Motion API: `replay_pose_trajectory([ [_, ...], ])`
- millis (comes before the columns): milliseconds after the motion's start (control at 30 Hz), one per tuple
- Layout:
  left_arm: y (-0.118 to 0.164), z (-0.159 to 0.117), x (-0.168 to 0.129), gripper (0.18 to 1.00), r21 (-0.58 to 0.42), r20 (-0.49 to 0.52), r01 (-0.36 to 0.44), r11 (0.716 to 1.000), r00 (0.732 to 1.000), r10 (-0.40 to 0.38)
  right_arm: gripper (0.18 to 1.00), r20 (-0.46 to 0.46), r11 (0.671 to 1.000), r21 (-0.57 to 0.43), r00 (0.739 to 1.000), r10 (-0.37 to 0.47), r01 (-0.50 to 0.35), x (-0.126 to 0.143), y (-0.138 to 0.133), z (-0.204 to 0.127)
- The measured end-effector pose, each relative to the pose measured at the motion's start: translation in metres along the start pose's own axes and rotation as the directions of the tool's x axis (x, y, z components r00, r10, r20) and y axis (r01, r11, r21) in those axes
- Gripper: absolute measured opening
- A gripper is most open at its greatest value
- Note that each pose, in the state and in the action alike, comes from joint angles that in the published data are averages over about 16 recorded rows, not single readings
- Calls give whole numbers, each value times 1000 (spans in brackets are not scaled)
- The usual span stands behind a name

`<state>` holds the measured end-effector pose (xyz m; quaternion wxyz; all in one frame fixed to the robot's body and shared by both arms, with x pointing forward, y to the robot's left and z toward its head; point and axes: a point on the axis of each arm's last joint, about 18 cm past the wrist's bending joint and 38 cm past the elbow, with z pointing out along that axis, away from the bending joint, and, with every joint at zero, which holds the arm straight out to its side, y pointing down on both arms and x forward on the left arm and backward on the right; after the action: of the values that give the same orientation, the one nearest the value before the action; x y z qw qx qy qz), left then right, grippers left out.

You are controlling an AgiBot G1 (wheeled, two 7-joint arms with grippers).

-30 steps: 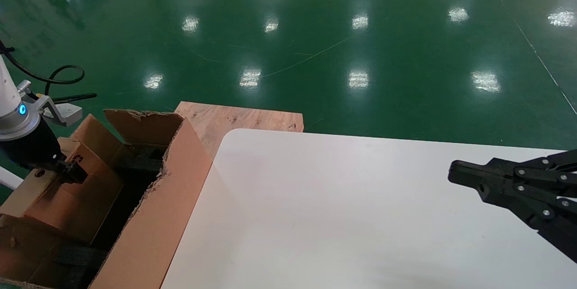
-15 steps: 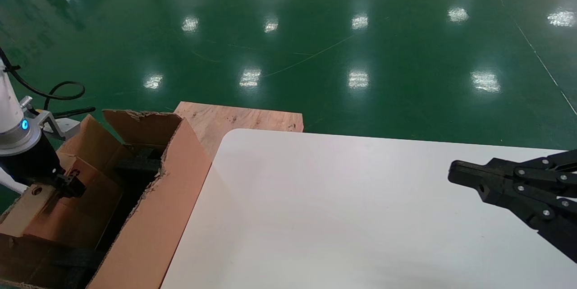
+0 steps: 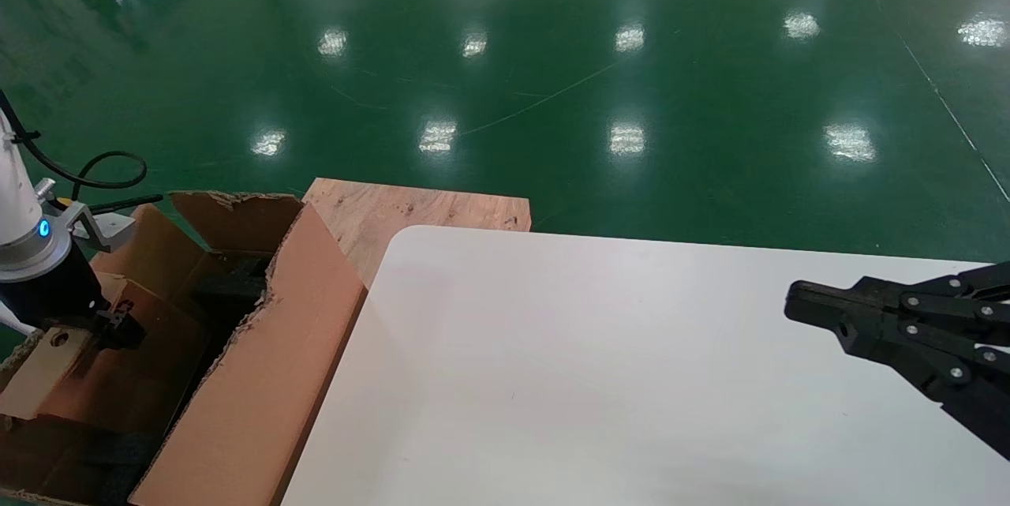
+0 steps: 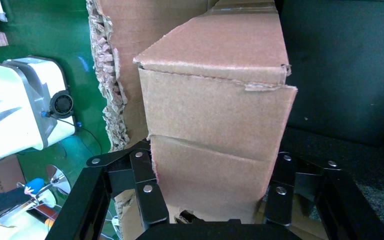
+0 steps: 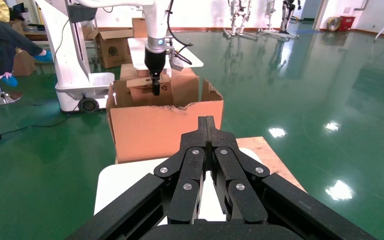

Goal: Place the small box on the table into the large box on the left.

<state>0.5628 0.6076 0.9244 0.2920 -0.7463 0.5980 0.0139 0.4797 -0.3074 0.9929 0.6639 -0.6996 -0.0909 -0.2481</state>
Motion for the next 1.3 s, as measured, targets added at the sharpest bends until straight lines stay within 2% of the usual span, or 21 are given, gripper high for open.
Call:
replay_pose_trajectory([
  [300,0,0,0,271,-1,0,1,1000,1000,-1,191,0,1000,0,1000,0,0,0,0,0],
  [500,0,0,0,338,-1,0,1,1000,1000,-1,191,0,1000,0,1000,0,0,0,0,0],
  [700,0,0,-1,444,-1,2,1,1000,1000,-1,191,0,1000,0,1000,0,0,0,0,0],
  [1000,-5,-5,2,656,18,-10,-5,1000,1000,5,191,0,1000,0,1000,0,0,0,0,0],
  [1167,-22,-21,12,763,77,-55,-26,997,998,30,191,0,1000,0,1000,0,0,0,0,0],
  [1300,-42,-47,29,837,153,-131,-58,987,988,78,191,0,1000,0,1000,0,0,0,0,0],
])
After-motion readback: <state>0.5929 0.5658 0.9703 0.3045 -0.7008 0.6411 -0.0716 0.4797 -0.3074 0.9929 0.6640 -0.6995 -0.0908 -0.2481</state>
